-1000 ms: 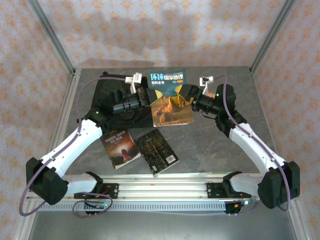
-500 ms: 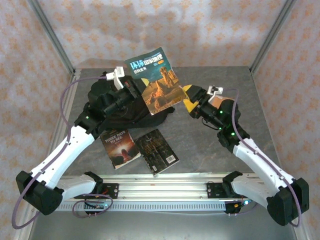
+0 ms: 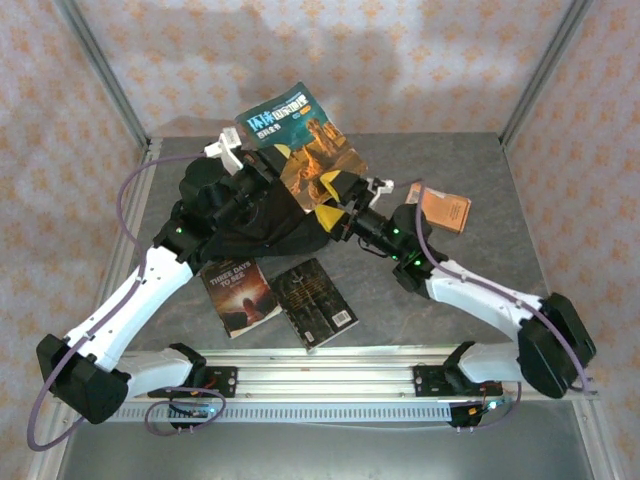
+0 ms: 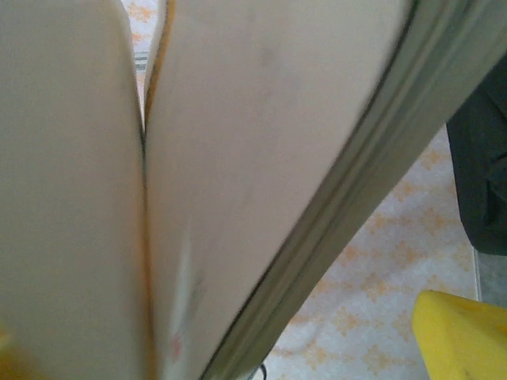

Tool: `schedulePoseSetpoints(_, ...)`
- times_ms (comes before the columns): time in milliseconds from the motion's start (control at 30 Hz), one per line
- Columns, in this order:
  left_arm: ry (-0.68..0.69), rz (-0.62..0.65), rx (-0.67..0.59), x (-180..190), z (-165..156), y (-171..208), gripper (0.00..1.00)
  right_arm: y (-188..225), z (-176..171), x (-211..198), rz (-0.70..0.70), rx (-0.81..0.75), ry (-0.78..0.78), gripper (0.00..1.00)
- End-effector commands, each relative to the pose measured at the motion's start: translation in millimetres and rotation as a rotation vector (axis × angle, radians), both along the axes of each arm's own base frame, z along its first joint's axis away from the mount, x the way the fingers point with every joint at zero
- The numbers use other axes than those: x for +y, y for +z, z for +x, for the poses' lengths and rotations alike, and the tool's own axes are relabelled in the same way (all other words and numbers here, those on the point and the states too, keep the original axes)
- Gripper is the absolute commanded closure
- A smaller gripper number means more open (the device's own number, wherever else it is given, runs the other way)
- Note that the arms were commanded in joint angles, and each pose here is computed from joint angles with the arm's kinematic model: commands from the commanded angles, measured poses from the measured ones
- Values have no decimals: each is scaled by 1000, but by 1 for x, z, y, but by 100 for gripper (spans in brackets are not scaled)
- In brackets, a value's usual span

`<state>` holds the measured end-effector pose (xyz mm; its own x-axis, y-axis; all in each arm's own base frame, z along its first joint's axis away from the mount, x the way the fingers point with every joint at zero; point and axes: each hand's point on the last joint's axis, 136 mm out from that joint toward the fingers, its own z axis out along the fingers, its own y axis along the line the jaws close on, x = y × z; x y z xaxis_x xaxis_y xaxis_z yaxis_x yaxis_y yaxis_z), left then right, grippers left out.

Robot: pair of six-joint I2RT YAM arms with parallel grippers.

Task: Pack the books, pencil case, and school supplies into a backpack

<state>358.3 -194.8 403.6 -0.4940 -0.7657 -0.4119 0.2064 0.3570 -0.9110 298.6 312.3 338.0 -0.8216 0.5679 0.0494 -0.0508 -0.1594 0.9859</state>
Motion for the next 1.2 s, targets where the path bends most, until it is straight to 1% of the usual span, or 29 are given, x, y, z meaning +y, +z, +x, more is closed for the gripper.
schedulePoseSetpoints(0,42,-105,-135,11,-3,53,100,56,6,-3,199,-83,-39,5)
schedulePoseSetpoints(67,50,-116,-134,13,-5,52,100,64,13,-7,252,-94,-73,9)
schedulePoseSetpoints(200,67,-125,-124,18,-9,48,100,78,19,-7,296,-130,-91,28)
schedulePoseSetpoints(333,69,-131,-103,18,-10,39,100,88,21,-10,322,-154,-109,44)
schedulePoseSetpoints(500,84,-123,-76,21,-10,28,100,91,21,-20,278,-187,-165,57)
schedulePoseSetpoints(633,85,-117,-61,22,-12,23,100,83,21,-36,167,-208,-247,58)
schedulePoseSetpoints(700,79,-120,-52,21,-12,20,100,78,23,-45,99,-210,-291,55)
schedulePoseSetpoints(767,69,-125,-41,19,-11,16,100,77,25,-51,52,-222,-325,54)
schedulePoseSetpoints(867,62,-135,-29,16,-10,10,100,79,29,-52,39,-227,-328,55)
schedulePoseSetpoints(1033,33,-137,-26,7,-9,9,100,80,35,-39,28,-222,-283,63)
schedulePoseSetpoints(1167,27,-133,-28,5,-10,11,100,71,39,-33,15,-201,-267,63)
